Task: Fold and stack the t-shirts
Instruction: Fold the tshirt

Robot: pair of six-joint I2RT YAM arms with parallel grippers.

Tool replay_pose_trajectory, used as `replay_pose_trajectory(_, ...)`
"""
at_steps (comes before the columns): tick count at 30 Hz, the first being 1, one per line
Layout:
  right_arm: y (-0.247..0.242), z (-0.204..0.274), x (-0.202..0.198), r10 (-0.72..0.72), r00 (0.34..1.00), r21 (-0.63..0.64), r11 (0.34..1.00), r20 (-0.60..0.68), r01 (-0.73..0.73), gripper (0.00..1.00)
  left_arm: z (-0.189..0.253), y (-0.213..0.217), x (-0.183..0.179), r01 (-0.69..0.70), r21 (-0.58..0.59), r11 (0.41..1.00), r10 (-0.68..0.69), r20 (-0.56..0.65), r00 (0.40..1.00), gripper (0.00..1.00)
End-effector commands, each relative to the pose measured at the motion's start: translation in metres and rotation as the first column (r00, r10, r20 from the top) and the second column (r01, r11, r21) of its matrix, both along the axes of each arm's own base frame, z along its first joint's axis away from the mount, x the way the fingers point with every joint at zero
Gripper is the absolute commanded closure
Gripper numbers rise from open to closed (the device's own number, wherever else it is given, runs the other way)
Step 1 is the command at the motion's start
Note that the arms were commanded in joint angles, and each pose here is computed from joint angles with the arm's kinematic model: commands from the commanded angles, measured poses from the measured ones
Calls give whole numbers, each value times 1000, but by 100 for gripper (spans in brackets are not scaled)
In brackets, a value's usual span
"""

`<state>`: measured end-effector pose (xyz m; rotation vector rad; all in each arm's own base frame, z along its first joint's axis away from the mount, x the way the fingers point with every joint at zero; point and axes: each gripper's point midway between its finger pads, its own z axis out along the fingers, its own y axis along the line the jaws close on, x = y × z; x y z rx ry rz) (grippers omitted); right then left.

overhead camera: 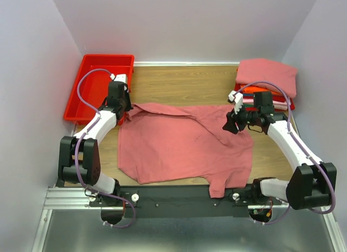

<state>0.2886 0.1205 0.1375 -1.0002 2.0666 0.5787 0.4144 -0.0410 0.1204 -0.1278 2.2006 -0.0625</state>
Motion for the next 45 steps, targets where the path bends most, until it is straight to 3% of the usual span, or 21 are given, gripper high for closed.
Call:
replay_pose_trajectory(1,2,3,-2,-17,1000,32,999,-12,18,41,16,3,2,-14,20,1000,14,45,999,100)
replay_pose_trajectory(12,2,-6,-2,-17,999,30,999,-38,18,41,22,3,-12,-11,17,1000,10,52,999,100)
replay_pose_trajectory(13,2,-7,-3,-16,999,29,999,-41,17,41,23,3,-14,-13,15,1000,12,51,999,96)
replay_pose_trajectory(18,1,-9,-1,-20,999,20,1000,-45,21,41,39,10,-29,-61,3,998,60,66,996,54)
replay_pose_trajectory(23,-1,-12,3,-34,998,9,999,-59,35,40,113,27,-49,-137,-13,990,136,260,956,43)
replay_pose_trajectory(25,-4,-13,7,-58,996,-2,998,-66,58,40,136,34,-56,-170,-29,985,170,327,930,32)
replay_pose_trajectory(26,-9,-15,11,-96,992,-22,995,-76,95,40,151,37,-64,-182,-52,982,187,378,907,21)
replay_pose_trajectory(28,-16,-18,15,-159,982,-35,987,-104,156,40,161,38,-72,-183,-94,979,205,415,886,13)
replay_pose_trajectory(31,-42,-26,23,-293,945,-59,956,-144,287,40,170,29,-83,-112,-119,986,154,448,881,13)
replay_pose_trajectory(38,-112,-59,31,-560,791,-136,828,-247,544,41,152,17,-105,-39,-147,988,101,441,892,13)
replay_pose_trajectory(45,-106,-75,60,-565,733,-78,809,-379,583,29,150,12,-115,6,-137,991,60,470,881,14)
